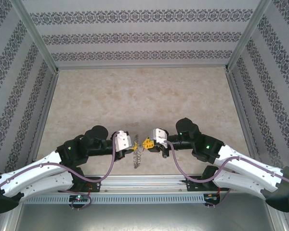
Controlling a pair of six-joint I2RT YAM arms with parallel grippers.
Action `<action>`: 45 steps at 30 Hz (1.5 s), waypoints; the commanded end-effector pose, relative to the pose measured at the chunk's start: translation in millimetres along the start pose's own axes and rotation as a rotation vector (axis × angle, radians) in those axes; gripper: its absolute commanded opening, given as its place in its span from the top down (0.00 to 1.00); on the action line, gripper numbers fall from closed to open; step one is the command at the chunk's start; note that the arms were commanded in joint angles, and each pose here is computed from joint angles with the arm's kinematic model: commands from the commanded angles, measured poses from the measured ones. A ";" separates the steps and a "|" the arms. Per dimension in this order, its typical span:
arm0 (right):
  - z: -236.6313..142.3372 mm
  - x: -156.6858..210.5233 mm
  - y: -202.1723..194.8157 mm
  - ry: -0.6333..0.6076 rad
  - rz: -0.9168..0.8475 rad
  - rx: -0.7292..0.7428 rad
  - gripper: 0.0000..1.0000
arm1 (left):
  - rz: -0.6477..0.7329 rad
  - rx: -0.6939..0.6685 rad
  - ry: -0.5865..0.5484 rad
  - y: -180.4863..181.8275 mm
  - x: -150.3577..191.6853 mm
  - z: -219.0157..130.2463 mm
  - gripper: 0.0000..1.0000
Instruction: Put the keys on the keyring
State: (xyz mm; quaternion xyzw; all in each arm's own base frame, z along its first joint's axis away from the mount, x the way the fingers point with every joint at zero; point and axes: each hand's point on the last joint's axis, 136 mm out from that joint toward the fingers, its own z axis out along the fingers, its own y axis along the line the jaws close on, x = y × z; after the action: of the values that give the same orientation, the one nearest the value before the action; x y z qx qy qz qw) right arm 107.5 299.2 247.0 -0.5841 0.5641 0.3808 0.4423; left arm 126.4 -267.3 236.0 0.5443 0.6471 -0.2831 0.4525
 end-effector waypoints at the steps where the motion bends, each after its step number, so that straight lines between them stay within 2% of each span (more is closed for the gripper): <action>1: -1.3 -24.8 5.4 -0.066 -0.052 -0.032 1.00 | 0.053 0.004 -0.113 -0.6 -34.4 -7.6 1.00; 32: -2.4 -26.6 -1.2 -0.074 -0.100 0.046 1.00 | 0.054 0.027 -0.129 -6.4 -34.1 -11.9 1.00; 45: 3.1 -23.0 7.2 -0.069 -0.087 -0.014 1.00 | 0.054 0.023 -0.134 -5.9 -35.1 -13.2 1.00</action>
State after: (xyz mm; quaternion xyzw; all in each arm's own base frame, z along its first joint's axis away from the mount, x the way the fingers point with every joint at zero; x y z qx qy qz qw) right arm 108.0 305.6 259.0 -0.5877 0.5441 0.3701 0.4707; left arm 121.7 -268.4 244.7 0.5458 0.6334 -0.2973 0.4610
